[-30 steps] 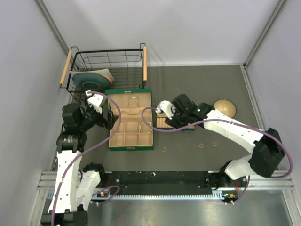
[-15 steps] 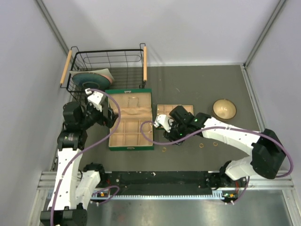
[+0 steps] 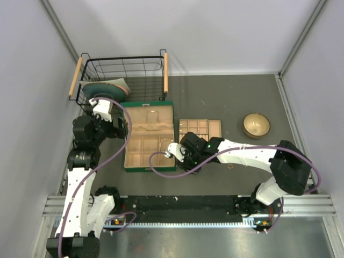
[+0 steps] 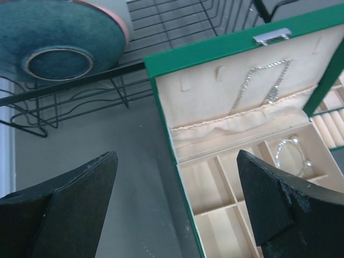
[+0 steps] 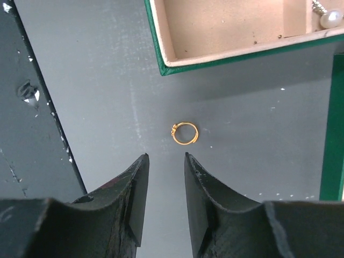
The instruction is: Organize the mixed jewelry
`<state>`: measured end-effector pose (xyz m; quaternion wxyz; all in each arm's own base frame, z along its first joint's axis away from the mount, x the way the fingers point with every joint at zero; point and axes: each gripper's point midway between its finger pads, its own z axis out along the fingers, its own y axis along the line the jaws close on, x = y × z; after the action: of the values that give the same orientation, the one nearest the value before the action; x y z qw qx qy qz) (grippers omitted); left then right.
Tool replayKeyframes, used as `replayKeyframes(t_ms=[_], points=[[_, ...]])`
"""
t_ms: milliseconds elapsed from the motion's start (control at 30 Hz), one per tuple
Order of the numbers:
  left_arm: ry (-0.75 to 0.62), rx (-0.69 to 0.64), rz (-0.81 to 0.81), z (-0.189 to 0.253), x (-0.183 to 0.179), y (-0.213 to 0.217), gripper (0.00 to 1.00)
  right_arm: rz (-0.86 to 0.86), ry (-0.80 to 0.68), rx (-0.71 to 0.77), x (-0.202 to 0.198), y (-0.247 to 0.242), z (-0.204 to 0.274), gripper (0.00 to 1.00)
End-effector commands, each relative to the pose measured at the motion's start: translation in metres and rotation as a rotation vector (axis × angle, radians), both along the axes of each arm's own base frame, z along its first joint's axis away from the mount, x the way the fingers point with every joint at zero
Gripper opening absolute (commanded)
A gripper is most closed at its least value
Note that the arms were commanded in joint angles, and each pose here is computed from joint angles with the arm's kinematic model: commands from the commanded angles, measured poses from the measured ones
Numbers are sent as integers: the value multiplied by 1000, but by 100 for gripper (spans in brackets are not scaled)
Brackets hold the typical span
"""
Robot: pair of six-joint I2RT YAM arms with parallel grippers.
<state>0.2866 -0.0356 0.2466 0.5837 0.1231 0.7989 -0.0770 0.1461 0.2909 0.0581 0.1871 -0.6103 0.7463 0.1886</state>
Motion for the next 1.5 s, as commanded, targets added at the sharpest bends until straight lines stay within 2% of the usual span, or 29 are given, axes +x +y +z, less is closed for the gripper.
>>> replayKeyframes(t_ms=[0,767,1467], points=[[-66,2,125,16,10,21,99,-22,-17,35,9,19,2,33],[-68,12,185,14,12,32,99,-65,-28,-11,12,34,-15,25],[-66,12,194,14,13,34,99,-82,-30,-50,14,31,-26,27]])
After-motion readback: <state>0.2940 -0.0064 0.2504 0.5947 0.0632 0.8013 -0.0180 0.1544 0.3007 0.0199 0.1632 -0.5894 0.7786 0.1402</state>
